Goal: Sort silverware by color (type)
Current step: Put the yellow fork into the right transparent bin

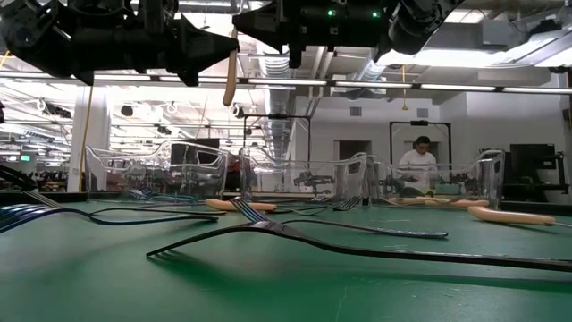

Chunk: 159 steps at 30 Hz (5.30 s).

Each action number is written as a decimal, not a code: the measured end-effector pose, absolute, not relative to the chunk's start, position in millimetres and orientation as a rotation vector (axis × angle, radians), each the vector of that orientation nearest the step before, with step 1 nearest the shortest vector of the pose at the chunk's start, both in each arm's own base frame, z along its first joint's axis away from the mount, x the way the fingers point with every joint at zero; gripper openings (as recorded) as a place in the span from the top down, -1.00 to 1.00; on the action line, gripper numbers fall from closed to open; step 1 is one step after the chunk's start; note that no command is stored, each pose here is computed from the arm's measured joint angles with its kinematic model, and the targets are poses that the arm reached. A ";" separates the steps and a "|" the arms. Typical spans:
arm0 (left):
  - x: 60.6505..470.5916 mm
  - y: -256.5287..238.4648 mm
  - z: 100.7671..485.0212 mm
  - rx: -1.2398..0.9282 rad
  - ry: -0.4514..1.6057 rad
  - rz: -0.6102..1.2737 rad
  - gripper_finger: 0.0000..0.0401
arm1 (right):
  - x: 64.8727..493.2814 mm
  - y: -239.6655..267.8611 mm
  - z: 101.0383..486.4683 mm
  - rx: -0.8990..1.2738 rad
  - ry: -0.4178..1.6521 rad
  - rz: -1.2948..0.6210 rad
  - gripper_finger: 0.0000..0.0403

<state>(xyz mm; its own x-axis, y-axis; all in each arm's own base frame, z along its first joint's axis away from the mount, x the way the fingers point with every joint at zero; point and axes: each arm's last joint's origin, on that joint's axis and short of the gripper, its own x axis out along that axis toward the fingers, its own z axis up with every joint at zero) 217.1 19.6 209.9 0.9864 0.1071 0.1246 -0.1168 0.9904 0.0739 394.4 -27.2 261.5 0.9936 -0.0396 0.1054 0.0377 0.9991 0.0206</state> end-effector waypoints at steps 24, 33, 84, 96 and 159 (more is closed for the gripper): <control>217.3 20.1 207.8 -0.008 -0.104 0.141 0.12 | 394.8 -25.2 258.9 0.025 -0.081 -0.042 0.94; 217.5 20.5 190.1 -0.063 0.076 0.153 0.14 | 391.4 -25.3 265.1 0.083 -0.082 -0.063 0.69; 243.2 22.4 224.4 -0.157 0.479 0.178 0.14 | 217.5 8.4 376.9 0.026 0.254 -0.120 0.65; 245.7 13.9 218.9 -0.031 0.541 0.211 0.14 | 228.4 22.6 357.0 0.012 0.390 -0.196 0.65; 297.3 8.6 150.8 0.108 0.585 0.083 0.14 | 226.5 23.8 350.9 0.072 0.445 -0.210 0.65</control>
<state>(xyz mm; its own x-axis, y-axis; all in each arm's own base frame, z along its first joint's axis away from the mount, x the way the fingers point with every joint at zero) 297.3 8.6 150.8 0.8304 0.1087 -0.5464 -0.0473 0.9910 0.1253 226.5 23.8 350.9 0.8814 -0.1859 -0.4342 0.2173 0.9758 0.0234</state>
